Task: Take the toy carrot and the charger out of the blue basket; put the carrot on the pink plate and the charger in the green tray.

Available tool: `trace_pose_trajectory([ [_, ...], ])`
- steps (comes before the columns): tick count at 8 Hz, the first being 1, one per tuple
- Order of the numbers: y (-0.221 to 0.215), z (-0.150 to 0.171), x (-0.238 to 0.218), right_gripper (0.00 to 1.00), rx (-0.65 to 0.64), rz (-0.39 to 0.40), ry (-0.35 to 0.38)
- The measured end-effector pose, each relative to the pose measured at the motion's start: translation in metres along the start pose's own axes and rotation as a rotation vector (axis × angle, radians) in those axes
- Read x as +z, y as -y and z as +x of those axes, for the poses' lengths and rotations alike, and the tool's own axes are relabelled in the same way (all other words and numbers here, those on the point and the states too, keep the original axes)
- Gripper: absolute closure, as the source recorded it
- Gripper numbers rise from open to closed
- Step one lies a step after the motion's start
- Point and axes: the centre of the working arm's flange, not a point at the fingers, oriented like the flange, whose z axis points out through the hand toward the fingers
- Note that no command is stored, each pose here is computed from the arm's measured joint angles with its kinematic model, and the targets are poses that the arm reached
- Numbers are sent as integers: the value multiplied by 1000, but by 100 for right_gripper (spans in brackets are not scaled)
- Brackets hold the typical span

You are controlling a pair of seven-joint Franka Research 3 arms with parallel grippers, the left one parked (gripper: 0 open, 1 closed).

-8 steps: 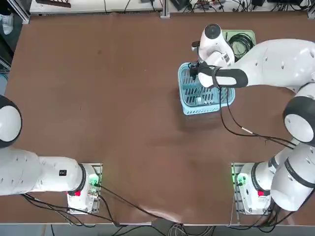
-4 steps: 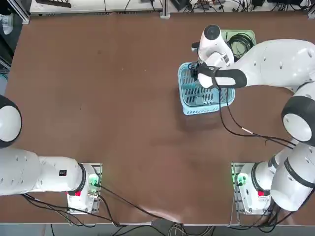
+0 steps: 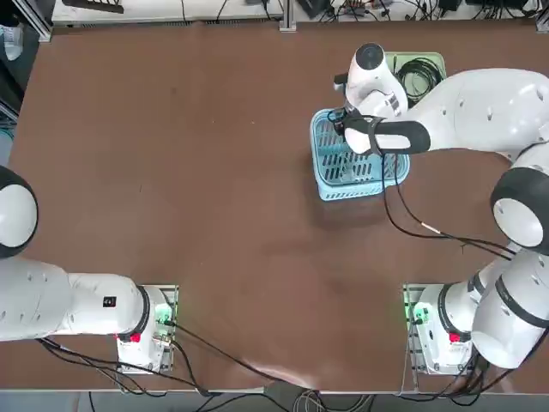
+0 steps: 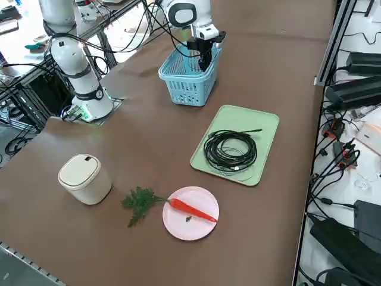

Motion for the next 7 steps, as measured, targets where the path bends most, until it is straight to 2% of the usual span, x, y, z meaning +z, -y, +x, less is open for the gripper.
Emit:
trace_pose_trajectory([
  [2,0,0,0,94,0,-1,2],
  [7,-1,-2,-4,94,26,-10,21],
])
